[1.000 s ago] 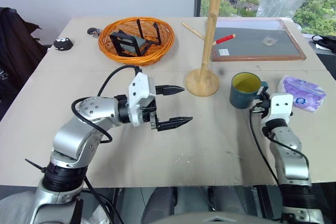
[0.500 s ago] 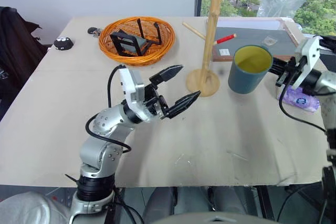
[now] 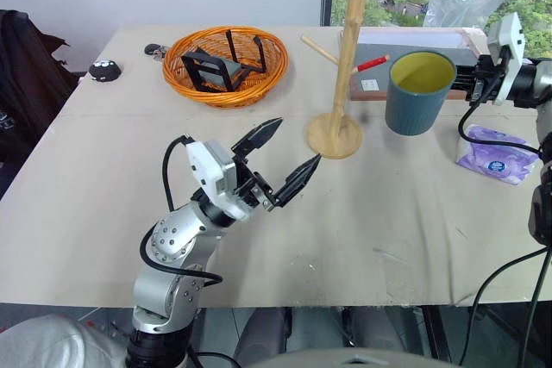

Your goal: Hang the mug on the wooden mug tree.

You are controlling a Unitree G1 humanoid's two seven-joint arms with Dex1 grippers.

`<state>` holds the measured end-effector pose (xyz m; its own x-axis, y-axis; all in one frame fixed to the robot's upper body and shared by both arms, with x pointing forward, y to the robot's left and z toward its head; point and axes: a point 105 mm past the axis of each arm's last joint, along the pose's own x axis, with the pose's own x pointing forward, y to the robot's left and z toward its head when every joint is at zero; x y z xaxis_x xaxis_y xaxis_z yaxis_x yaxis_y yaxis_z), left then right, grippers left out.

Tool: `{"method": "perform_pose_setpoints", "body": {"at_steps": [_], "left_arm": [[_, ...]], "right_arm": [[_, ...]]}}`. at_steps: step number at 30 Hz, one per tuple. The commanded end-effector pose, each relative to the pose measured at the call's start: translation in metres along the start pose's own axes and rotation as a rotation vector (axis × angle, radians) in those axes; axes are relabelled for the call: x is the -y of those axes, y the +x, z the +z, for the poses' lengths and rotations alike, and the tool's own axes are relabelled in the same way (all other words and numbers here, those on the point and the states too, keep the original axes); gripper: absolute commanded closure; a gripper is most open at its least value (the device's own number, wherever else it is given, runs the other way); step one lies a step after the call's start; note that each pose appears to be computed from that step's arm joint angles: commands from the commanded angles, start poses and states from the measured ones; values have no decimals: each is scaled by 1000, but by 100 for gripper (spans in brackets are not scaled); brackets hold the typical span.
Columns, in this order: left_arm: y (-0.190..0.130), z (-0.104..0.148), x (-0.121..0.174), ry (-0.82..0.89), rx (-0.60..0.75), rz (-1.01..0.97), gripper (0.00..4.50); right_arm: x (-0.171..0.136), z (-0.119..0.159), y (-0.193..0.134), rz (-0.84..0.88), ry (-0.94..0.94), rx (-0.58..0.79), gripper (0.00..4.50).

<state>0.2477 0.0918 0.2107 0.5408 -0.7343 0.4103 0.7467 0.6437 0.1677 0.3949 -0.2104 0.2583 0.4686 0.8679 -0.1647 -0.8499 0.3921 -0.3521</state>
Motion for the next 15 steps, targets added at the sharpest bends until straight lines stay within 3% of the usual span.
{"method": "perform_pose_setpoints", "body": {"at_steps": [1,15], "left_arm": [[0,13,5,38,45,-13,0],[-3,7,5,39,39,-15,0]], "right_arm": [[-1,20,6,61,-60,18,446],[0,47,35,101,-124,18,446]]}}
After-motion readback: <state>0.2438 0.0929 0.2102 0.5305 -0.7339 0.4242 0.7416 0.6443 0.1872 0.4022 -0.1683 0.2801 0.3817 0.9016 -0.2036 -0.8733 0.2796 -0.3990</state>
